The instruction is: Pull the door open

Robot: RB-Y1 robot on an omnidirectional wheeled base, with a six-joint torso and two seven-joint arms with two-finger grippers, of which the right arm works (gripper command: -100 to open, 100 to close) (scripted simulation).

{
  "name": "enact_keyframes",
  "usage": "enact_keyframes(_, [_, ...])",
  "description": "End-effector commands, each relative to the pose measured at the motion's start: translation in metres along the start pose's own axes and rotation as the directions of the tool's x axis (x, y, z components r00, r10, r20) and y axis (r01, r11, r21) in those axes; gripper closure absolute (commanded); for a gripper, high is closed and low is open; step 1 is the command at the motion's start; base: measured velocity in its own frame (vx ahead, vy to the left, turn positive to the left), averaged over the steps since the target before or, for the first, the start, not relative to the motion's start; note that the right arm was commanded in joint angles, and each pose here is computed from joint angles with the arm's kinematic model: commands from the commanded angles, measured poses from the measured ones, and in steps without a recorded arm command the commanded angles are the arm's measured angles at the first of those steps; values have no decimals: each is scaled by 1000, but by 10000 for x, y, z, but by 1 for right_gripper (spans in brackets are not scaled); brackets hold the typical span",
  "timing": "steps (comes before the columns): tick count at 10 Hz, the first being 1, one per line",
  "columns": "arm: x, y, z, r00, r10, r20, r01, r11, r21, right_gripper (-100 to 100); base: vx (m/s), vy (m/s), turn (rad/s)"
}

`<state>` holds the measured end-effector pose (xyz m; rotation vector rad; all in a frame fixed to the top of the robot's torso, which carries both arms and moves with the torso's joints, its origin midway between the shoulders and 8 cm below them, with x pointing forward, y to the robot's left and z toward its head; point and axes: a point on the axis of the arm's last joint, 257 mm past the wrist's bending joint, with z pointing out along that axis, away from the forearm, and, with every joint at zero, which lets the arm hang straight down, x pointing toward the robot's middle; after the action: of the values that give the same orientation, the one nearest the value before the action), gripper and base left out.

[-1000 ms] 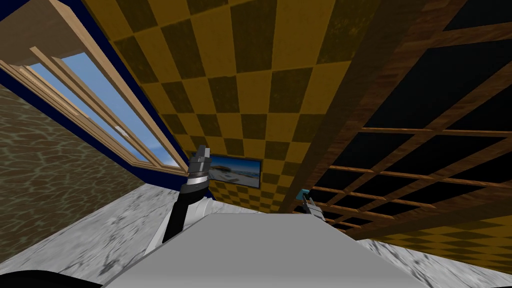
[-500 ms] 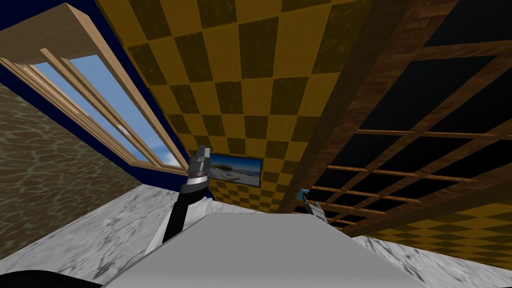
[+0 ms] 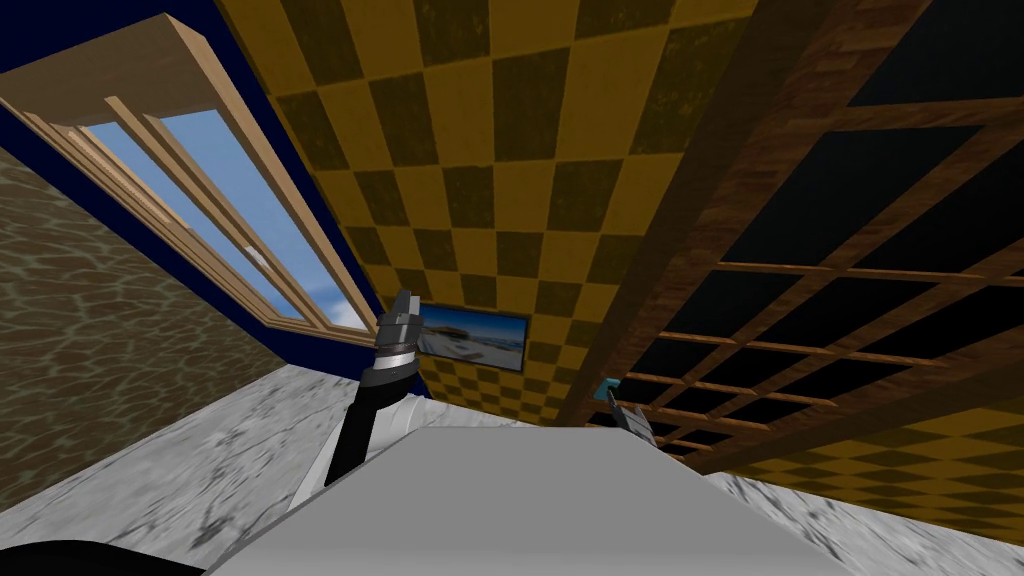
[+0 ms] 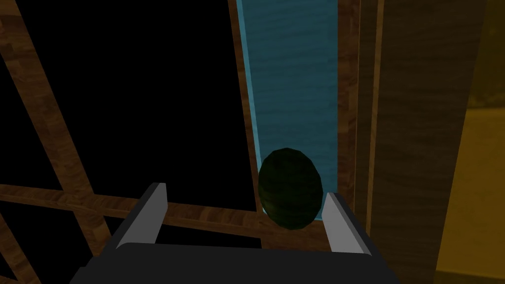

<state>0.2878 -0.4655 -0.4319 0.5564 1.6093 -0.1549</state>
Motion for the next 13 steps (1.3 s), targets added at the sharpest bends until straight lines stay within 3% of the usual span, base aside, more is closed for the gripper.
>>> enact_keyframes(1, [89,-280,-95,999,-1,-38,4,998,61,100,-15,20,11])
enact_keyframes(3, [89,-280,-95,999,-1,-38,4,998,61,100,2,3,-13])
enact_keyframes(4, [130,-384,-103,998,38,-52,-32,994,103,100,-19,8,0])
enact_keyframes(6, [158,-426,-110,997,52,-60,-44,992,121,100,-24,10,-20])
enact_keyframes(9, [255,-587,-141,989,121,-84,-103,976,191,100,-22,11,-13])
enact_keyframes(13, [255,-587,-141,989,121,-84,-103,976,191,100,-5,1,-1])
